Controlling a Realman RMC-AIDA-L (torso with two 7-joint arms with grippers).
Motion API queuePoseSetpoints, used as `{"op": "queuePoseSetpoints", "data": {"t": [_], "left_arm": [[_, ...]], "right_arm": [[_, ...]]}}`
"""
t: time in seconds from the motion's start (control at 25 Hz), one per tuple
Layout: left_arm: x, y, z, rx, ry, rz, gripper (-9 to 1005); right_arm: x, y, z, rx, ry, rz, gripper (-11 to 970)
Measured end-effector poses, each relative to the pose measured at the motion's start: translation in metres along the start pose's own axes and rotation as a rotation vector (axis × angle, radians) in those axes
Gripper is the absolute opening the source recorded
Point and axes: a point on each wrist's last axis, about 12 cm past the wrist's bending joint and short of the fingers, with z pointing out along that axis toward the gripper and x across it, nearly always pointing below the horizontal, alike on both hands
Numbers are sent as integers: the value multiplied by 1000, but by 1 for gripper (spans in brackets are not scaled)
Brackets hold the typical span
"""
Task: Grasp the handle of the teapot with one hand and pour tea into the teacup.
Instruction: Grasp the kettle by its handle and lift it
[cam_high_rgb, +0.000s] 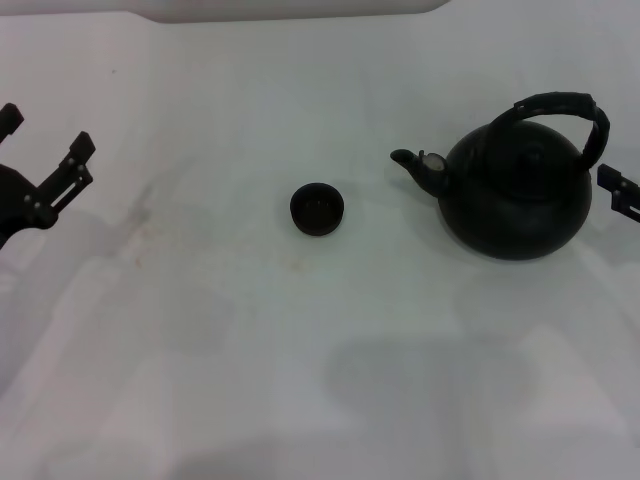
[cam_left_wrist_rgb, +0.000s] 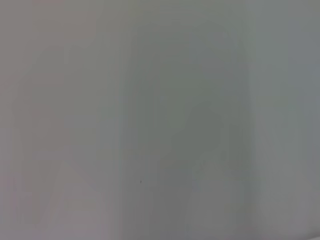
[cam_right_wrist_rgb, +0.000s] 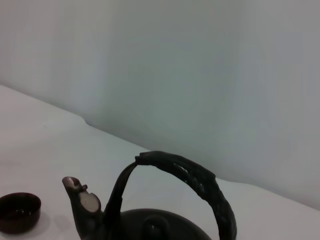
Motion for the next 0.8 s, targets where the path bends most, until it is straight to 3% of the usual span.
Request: {"op": "queuePoseSetpoints", "data": {"t": [0.8], "left_arm": [[1, -1, -4, -5, 2, -5, 862]], "right_arm": [[-7, -2, 33, -17, -12, 8, 597]]}}
